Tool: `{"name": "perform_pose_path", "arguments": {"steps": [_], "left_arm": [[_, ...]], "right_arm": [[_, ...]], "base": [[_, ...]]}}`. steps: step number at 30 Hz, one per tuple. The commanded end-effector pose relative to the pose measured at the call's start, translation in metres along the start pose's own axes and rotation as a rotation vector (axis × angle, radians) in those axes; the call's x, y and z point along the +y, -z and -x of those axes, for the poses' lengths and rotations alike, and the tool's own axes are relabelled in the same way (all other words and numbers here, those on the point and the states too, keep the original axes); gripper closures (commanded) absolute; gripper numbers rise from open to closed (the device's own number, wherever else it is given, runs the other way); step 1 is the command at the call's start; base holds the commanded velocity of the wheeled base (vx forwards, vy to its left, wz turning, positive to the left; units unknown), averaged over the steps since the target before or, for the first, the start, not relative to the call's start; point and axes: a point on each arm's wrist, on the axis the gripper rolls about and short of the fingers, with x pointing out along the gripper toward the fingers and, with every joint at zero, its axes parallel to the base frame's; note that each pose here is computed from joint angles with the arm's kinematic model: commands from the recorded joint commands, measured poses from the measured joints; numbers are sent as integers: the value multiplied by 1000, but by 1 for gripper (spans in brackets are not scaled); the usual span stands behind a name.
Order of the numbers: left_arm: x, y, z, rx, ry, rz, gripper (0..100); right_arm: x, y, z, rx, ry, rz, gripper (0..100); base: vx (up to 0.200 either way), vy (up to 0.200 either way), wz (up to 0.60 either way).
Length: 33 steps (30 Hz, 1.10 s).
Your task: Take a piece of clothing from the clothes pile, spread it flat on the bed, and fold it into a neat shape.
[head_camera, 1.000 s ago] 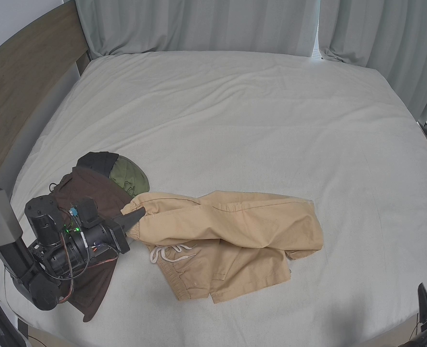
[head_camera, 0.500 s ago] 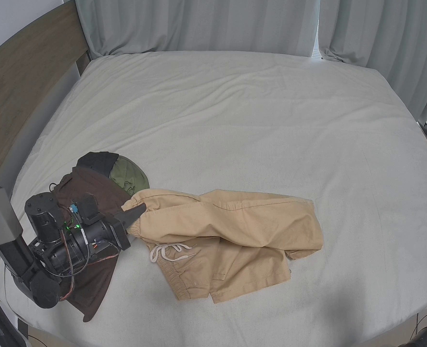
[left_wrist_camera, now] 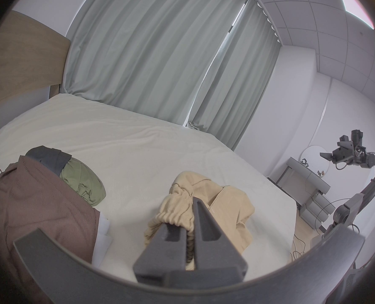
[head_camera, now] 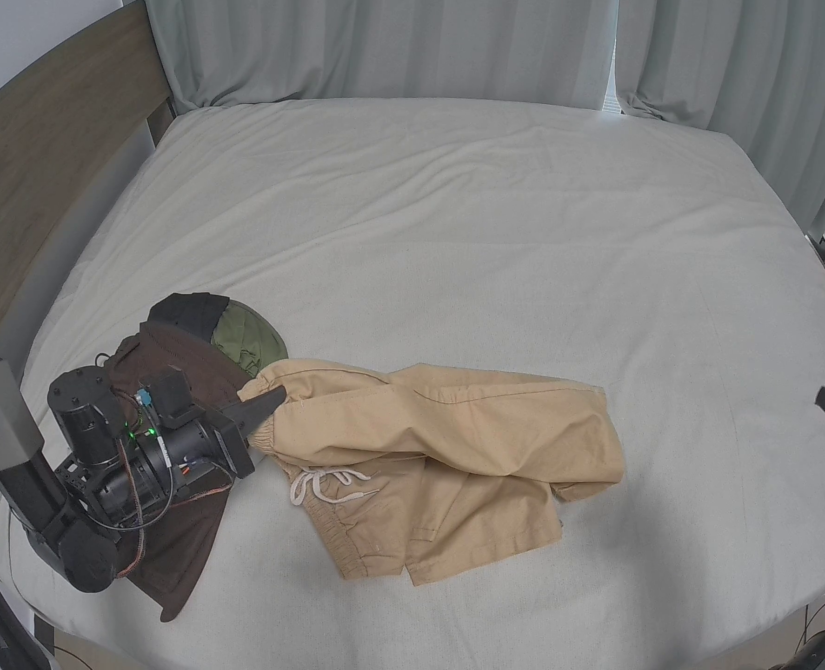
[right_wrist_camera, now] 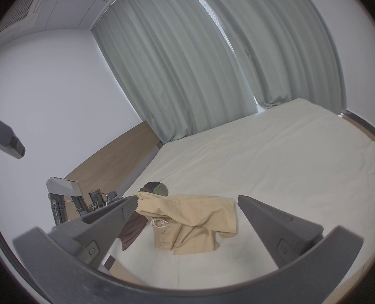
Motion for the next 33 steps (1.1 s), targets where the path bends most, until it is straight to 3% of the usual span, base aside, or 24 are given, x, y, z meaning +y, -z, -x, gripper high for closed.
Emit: {"name": "perform_pose_path", "arguments": {"steps": [1,7,21,23,33], "left_arm": [[0,-2,-1,-9,7,-5,100],[-2,-4,-1,-14,11,-8,100],[-1,-6,-2,-25,12,-11,100],[-1,-5,-2,-21,11,-9,100],[0,-6,-3,-23,14,-10,100]], "right_arm": [[-5,-15,-41,87,-46,-23,0],[-9,-19,-66,148,-92,-42,0],[-31,-6,-119,146,-106,-56,0],[-41,2,-131,185,-81,-81,0],[-66,23,-164,204,-80,-191,0]], "base": [[0,0,0],[0,0,0],[0,0,0],[0,0,0],[0,0,0]]}}
